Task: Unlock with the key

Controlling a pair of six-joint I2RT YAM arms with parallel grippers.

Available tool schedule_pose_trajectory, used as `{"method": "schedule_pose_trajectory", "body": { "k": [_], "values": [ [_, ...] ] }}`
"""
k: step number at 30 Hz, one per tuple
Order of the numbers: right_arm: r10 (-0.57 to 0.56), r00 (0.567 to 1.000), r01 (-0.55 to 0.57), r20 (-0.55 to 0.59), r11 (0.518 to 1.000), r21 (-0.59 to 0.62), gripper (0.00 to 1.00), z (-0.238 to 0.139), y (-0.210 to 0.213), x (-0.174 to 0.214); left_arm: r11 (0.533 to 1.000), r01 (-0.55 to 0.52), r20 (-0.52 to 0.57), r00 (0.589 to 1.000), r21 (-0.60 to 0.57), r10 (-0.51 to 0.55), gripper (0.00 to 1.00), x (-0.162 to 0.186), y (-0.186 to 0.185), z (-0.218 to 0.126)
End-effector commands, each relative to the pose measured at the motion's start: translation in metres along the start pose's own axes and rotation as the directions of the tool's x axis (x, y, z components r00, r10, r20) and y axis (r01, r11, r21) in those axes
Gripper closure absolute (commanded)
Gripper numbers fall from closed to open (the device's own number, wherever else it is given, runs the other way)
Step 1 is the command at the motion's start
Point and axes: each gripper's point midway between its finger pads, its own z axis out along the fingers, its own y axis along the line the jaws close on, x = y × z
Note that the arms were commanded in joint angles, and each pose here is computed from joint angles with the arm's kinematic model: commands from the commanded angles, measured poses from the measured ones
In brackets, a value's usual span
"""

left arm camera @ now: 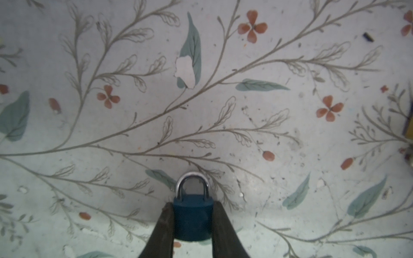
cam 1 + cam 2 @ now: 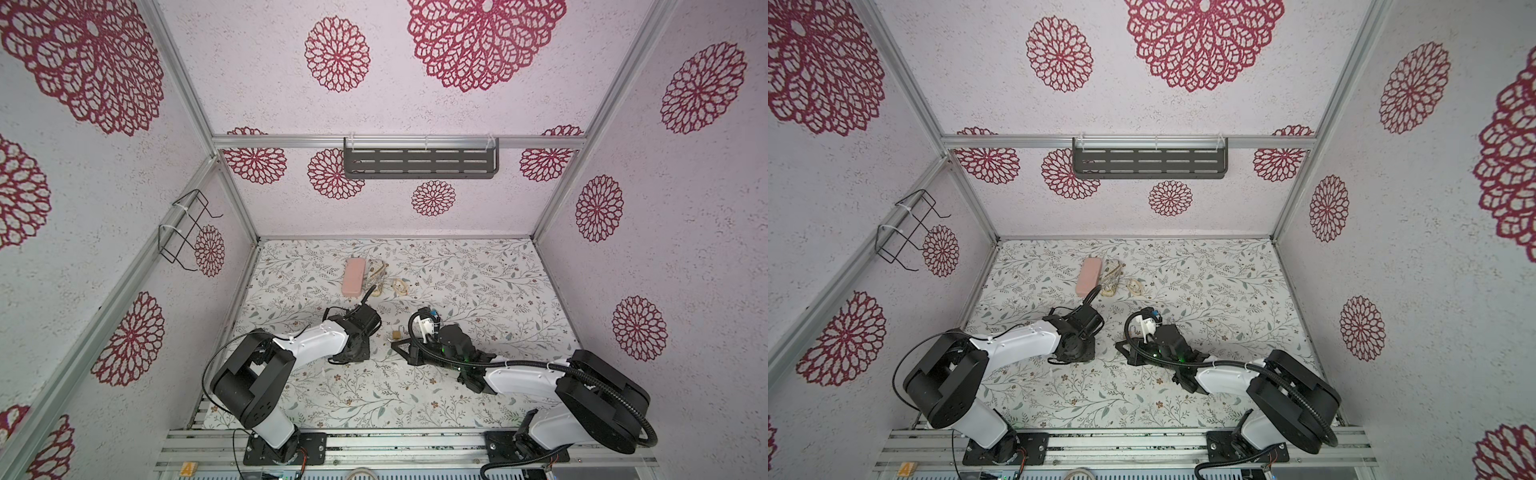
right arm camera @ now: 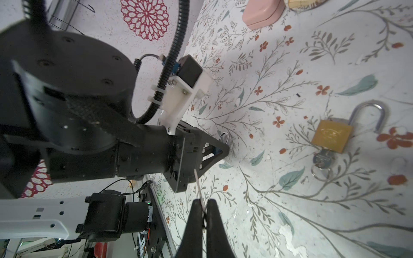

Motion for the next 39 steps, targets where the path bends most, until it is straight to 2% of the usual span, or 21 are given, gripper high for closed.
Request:
{"method": "schedule_pose_trajectory", "body": {
  "k": [1, 6, 9, 15, 19, 22, 28, 33, 39],
  "values": [
    [0.010, 0.998, -0.010, 0.060, 1.000, 0.008, 1.00, -0.005, 0.015, -0.024, 0.998, 0.040, 0.076, 0.996, 0.049, -0.044, 0.99, -0.020, -0.011, -0.021],
    [0.052, 0.995, -0.064, 0.087, 0.987, 0.144, 1.00, -0.011, 0.000, -0.030, 0.978, 0.136, 0.180, 0.970, 0.156, -0.163, 1.00, -0.051, -0.025, -0.054],
    [0.069, 0.992, -0.090, 0.110, 0.975, 0.205, 1.00, -0.014, -0.004, -0.031, 0.944, 0.216, 0.225, 0.935, 0.249, -0.273, 1.00, -0.069, -0.034, -0.076],
    [0.094, 0.981, -0.127, 0.171, 0.973, 0.192, 1.00, -0.009, 0.005, -0.033, 0.831, 0.338, 0.241, 0.848, 0.441, -0.473, 1.00, -0.096, -0.051, -0.116],
    [0.106, 0.969, -0.144, 0.222, 0.977, 0.159, 1.00, -0.002, 0.015, -0.039, 0.772, 0.388, 0.225, 0.803, 0.504, -0.551, 1.00, -0.104, -0.054, -0.132],
    [0.115, 0.962, -0.144, 0.249, 0.984, 0.103, 1.00, 0.006, 0.027, -0.046, 0.749, 0.407, 0.222, 0.783, 0.522, -0.580, 1.00, -0.107, -0.055, -0.137],
    [0.141, 0.946, -0.155, 0.294, 0.988, 0.026, 1.00, 0.020, 0.041, -0.056, 0.736, 0.416, 0.213, 0.777, 0.534, -0.593, 1.00, -0.106, -0.058, -0.140],
    [0.143, 0.941, -0.152, 0.306, 0.988, 0.005, 1.00, 0.030, 0.045, -0.060, 0.722, 0.420, 0.202, 0.772, 0.550, -0.603, 1.00, -0.106, -0.061, -0.141],
    [0.142, 0.938, -0.149, 0.315, 0.989, -0.003, 1.00, 0.036, 0.045, -0.062, 0.727, 0.420, 0.208, 0.772, 0.544, -0.601, 1.00, -0.106, -0.061, -0.141]
  ]
}}
